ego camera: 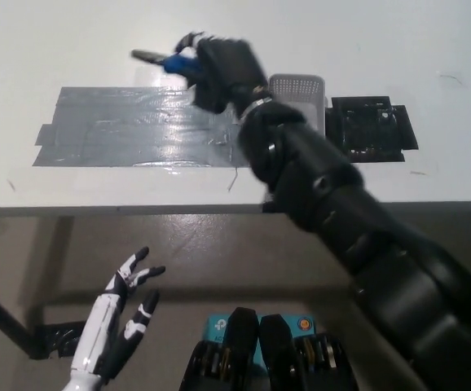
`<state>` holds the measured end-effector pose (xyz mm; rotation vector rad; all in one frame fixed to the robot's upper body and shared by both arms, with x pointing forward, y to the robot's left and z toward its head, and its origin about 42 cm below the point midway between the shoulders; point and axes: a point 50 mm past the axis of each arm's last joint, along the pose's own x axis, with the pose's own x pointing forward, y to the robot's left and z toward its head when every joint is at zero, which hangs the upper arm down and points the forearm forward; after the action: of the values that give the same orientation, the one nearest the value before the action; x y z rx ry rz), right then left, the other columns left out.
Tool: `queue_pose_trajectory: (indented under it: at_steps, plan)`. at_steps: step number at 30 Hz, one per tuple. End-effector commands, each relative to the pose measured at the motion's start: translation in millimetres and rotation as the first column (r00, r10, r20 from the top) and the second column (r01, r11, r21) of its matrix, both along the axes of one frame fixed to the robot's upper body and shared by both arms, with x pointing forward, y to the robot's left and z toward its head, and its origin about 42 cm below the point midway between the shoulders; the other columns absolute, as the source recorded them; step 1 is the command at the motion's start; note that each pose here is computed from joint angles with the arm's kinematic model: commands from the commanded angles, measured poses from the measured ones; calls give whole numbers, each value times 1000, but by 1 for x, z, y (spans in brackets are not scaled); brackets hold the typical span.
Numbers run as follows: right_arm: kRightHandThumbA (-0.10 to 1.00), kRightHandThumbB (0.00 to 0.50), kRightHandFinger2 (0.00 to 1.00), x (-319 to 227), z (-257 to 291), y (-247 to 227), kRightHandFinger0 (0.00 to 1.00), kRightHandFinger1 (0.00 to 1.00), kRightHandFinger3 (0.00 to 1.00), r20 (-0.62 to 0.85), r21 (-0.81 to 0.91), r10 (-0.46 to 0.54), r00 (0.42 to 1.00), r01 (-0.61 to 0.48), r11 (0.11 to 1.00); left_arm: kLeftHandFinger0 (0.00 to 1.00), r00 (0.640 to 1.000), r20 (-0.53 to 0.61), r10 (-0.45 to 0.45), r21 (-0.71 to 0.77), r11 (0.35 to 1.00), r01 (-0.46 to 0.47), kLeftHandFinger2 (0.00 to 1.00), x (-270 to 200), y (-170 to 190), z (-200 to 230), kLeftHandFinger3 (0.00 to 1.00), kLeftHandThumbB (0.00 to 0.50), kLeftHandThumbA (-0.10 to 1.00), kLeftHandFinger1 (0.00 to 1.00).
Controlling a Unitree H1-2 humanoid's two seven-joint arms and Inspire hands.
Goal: The robot picks the blue plier placed on top of the container and places it on the grey area of the table
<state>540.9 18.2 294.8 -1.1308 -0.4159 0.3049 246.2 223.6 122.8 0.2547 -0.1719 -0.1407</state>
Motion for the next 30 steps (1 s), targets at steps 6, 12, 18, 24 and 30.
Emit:
queue_pose_trajectory:
  at_steps: [6, 12, 18, 24, 30]
  plan:
    - [-100, 170, 611, -12, -4, 26, 0, 267, 397, -13, 53, 19, 1000, -19, 998, 1000, 999, 35, -24, 11, 1000, 23, 796, -10, -1, 5, 935, 0, 802, 891]
    - [789, 277, 1000, -6, -6, 24, 1000, 1000, 1000, -271, 34, 6, 963, 3, 999, 1000, 999, 26, -35, 31, 999, 34, 799, -10, -4, 6, 949, 0, 815, 910]
    - [996, 379, 1000, 0, 2, 15, 1000, 1000, 1000, -260, 14, -11, 966, 15, 1000, 1000, 998, 36, -46, 49, 998, 45, 798, -6, -5, 9, 947, 0, 819, 909]
    - [1000, 370, 1000, 8, 21, 1, 1000, 1000, 1000, -152, 136, -26, 988, 47, 990, 1000, 998, 41, -57, 63, 997, 54, 803, -3, -5, 13, 941, 0, 777, 925]
    - [1000, 373, 1000, 20, 67, -13, 1000, 1000, 1000, -66, 257, -39, 997, 55, 965, 1000, 997, 47, -61, 61, 996, 58, 804, 0, -7, 14, 944, 0, 761, 925]
